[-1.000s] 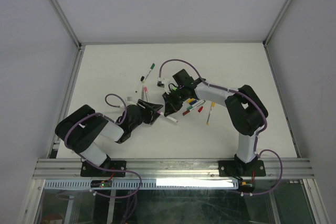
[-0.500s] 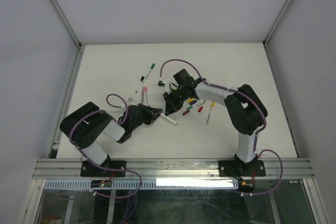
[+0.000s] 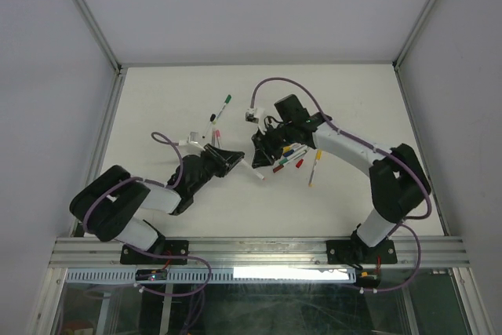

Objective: Open the pen caps
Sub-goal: Pick up the pen from the center of the board.

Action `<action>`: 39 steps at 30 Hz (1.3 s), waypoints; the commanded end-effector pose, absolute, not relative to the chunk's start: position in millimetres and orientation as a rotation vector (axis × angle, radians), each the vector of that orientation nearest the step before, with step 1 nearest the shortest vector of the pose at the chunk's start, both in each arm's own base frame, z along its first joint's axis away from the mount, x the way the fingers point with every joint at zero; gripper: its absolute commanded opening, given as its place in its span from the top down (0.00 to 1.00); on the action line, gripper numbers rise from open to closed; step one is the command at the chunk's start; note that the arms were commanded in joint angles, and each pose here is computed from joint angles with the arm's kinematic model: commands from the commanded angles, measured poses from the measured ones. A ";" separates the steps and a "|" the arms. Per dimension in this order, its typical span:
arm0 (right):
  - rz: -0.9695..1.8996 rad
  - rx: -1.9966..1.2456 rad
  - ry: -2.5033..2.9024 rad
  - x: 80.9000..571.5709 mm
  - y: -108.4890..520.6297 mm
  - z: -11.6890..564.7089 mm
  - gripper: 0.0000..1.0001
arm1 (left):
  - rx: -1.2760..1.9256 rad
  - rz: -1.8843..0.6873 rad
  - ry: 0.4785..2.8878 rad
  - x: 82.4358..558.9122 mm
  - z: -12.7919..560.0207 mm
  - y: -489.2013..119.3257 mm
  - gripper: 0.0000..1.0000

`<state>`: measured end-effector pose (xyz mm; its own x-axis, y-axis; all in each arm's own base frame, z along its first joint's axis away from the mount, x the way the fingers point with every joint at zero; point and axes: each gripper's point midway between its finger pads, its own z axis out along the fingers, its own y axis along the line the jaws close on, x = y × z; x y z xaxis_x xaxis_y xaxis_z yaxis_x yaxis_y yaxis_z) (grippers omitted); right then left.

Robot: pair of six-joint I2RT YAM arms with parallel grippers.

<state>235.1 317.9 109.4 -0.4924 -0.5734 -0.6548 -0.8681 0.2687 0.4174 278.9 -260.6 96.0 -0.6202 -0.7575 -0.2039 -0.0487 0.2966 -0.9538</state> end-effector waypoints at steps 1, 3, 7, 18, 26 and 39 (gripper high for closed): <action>1.085 -1.331 1.912 244.4 304.2 172.4 0.57 | -0.469 -1.326 1.690 282.1 158.8 -253.2 1.00; 1.067 -1.306 1.866 250.7 295.5 189.2 0.57 | -0.406 -1.283 1.662 280.1 170.0 -248.5 1.00; 0.999 -1.207 1.806 267.0 272.4 226.1 0.57 | -0.229 -1.215 1.578 271.3 197.1 -242.1 1.00; 1.123 -1.252 1.689 239.3 264.2 244.8 0.18 | 0.036 -1.249 1.440 248.5 237.9 -248.6 1.00; 1.269 -1.252 1.601 212.2 267.0 215.4 0.15 | 0.038 -1.342 1.425 239.5 240.6 -255.9 1.00; 1.299 -1.276 1.708 207.2 283.7 189.4 0.16 | -0.029 -1.340 1.312 230.9 251.6 -256.8 1.00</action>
<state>204.6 270.6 175.2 -0.3834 -0.3349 -0.8607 -0.9218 0.0802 0.3794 230.7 -264.6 226.9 -0.3913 -0.6238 -0.6765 0.6336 0.3506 -0.6897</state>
